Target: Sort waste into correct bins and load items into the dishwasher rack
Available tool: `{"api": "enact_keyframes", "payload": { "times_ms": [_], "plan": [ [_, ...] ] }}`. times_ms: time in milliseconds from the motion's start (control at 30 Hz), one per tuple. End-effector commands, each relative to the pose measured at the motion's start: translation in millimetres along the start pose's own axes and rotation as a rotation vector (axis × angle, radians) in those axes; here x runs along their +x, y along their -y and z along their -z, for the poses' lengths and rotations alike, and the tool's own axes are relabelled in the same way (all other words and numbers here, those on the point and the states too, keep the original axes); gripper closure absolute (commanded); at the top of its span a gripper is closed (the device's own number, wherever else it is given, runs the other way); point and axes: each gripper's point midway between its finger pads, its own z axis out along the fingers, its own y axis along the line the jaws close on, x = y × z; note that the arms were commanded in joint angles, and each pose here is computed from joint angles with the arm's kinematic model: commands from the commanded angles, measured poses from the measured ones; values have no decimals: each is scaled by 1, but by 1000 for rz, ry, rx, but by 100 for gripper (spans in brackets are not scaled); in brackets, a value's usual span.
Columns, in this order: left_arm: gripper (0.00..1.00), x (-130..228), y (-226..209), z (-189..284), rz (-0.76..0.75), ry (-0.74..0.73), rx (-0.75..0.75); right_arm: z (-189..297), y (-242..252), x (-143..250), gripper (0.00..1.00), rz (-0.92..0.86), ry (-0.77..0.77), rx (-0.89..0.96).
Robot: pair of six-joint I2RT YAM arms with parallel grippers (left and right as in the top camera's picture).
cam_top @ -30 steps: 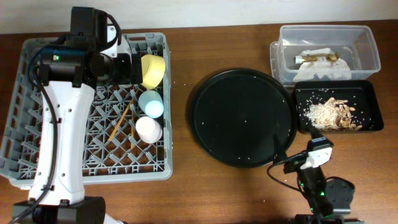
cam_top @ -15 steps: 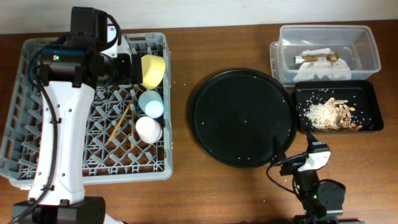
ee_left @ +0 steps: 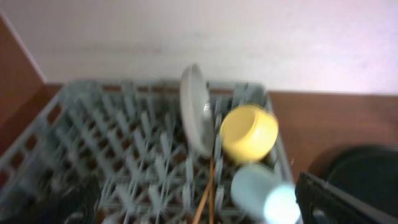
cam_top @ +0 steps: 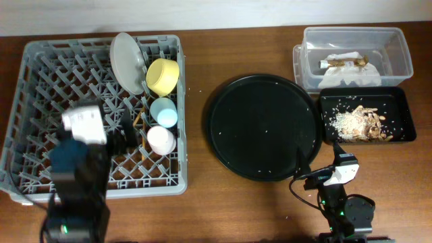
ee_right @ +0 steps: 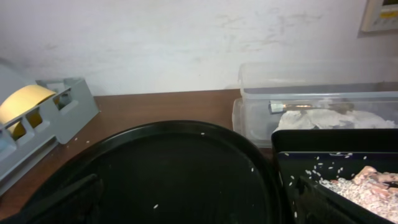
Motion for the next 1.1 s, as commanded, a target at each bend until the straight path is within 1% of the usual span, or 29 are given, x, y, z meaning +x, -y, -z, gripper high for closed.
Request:
{"api": "enact_keyframes", "payload": {
  "times_ms": [0, 100, 133, 267, 333, 400, 433, 1067],
  "plan": [
    [0, 37, -8, 20, -26, 173, -19, 0, 0, 3, 2, -4, -2, 2],
    [0, 75, -9, 23, -17, 265, -18, 0, 0, 3, 2, -4, -2, 1],
    [0, 85, -9, 21, -16, 276, -18, 0, 0, 2, 2, -4, -2, 2],
    [0, 114, -6, 15, -13, 332, 0, 0, 0, 3, 1, -4, -2, 2],
    [0, 130, -5, 11, -15, 314, 2, 0, 0, 3, 1, -4, -2, 2],
    [0, 146, -5, 7, -22, 245, 7, 0, 0, 3, 2, -4, -2, 1],
    [0, 148, -2, 7, -24, 239, 23, 0, 0, 2, 2, -4, -2, 1],
    [1, 147, -2, 7, -24, 239, 22, 0, 0, 3, 2, -4, -2, 2]
  ]
}}
